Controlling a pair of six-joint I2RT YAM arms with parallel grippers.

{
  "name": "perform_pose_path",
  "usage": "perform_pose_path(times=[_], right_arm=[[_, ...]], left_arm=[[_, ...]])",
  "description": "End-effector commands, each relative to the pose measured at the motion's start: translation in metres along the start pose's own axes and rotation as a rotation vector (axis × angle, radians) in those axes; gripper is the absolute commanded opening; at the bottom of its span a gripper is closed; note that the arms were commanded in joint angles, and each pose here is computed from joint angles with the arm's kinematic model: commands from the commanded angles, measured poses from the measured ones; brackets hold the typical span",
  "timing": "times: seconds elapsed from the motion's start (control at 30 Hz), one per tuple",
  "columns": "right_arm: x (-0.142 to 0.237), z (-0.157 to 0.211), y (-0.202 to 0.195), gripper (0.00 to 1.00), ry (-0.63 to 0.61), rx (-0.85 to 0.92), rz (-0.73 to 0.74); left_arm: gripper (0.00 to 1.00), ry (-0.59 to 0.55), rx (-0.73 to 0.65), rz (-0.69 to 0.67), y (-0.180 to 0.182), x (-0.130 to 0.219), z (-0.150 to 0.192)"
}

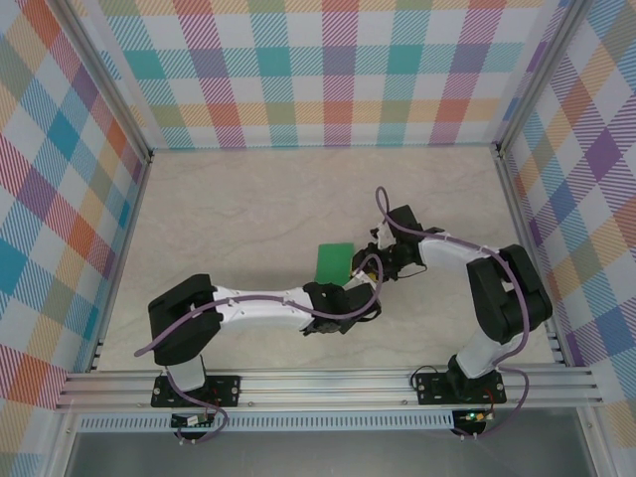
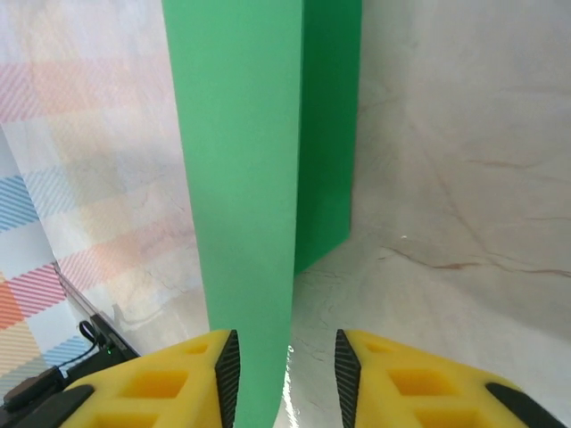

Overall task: Fold a paper plane with a square sheet of paper (pick it up from the middle)
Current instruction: Third fold the triangle at the center of the table.

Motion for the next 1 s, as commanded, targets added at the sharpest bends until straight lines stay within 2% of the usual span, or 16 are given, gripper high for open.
perform_pose_path(times=[0.0, 0.17, 0.33, 0.47, 0.5, 0.73, 0.97], right_arm=[[0.016, -0.003, 0.003, 0.38, -0.037, 0.044, 0.029], [0.015, -0.012, 0.016, 0.25, -0.044, 0.077, -0.043], [0.0, -0.02, 0.019, 0.19, -0.003, 0.089, -0.074], [-0.015, -0.027, 0.015, 0.17, 0.036, 0.105, -0.028], [-0.018, -0.03, 0.015, 0.17, 0.044, 0.11, -0.023], [-0.042, -0.038, 0.013, 0.16, 0.108, 0.15, 0.041], [-0.058, -0.042, -0.005, 0.15, 0.152, 0.162, 0.164]], left_arm=[[0.0, -0.002, 0.068, 0.143, -0.001, 0.007, -0.006], [0.0, 0.025, 0.131, 0.239, 0.005, 0.006, -0.004], [0.0, 0.046, 0.183, 0.311, 0.011, 0.002, -0.004], [0.0, 0.068, 0.214, 0.343, 0.017, 0.001, -0.003], [0.0, 0.042, 0.225, 0.363, 0.016, 0.002, -0.009], [0.0, 0.044, 0.268, 0.414, 0.026, 0.003, -0.011], [0.0, 0.047, 0.303, 0.454, 0.034, 0.003, -0.015]])
Point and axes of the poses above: each hand's point on the last joint's axis, 136 mm out from that joint toward the fingers, its own x axis back along the fingers, its own y axis along the line the jaws close on, z = x × y, the point moved 4 cm from there along x, back along the fingers, and after that the axes turned 10 degrees about x, right-handed, at the moved point
